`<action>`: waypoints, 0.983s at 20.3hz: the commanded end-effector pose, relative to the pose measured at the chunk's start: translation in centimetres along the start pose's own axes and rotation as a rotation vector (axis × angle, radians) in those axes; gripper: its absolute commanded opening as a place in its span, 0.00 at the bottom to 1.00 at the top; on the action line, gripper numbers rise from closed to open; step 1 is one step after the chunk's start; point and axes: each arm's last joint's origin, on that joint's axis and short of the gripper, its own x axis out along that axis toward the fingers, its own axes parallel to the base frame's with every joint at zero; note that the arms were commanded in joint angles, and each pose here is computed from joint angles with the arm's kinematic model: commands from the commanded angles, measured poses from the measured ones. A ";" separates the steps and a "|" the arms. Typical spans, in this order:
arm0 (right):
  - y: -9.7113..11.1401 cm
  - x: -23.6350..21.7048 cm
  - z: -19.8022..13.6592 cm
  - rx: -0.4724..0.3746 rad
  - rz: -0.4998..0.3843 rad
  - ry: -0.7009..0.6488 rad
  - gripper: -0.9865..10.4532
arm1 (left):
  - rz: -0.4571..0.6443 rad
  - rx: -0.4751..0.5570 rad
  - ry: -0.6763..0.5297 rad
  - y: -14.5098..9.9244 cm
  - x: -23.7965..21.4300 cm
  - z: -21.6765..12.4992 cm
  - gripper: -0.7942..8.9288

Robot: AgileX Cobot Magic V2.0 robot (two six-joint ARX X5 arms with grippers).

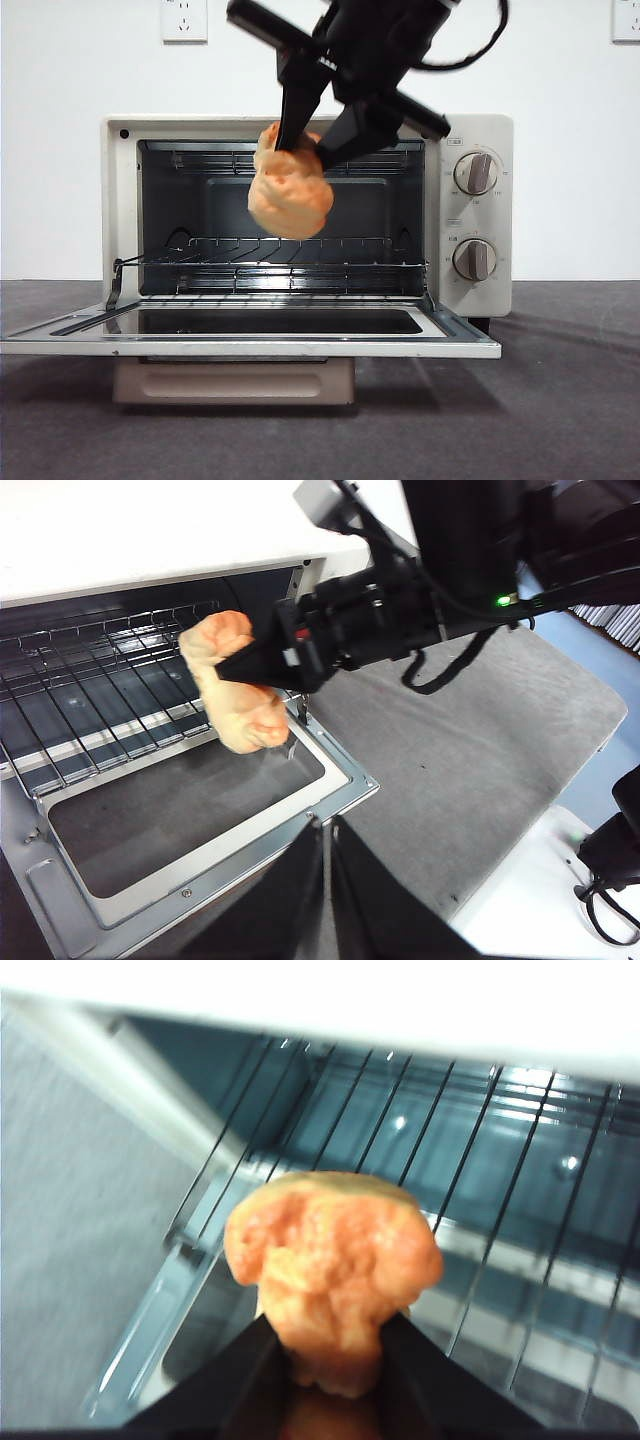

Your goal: The left arm flap open the oven, the right arm pick bread and place it into oven, the left arm flap close the oven

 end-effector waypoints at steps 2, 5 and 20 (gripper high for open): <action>-0.4 1.5 0.4 0.045 0.001 -0.056 0.17 | -0.009 0.001 -0.013 -0.2 -0.2 0.3 0.10; -1.1 1.8 0.7 0.061 -0.069 -0.092 0.17 | -0.002 0.001 0.010 -0.1 -0.2 0.1 0.10; -2.2 3.2 0.7 0.150 -0.154 -0.136 0.17 | 0.001 0.001 0.020 -0.1 -0.2 0.0 0.10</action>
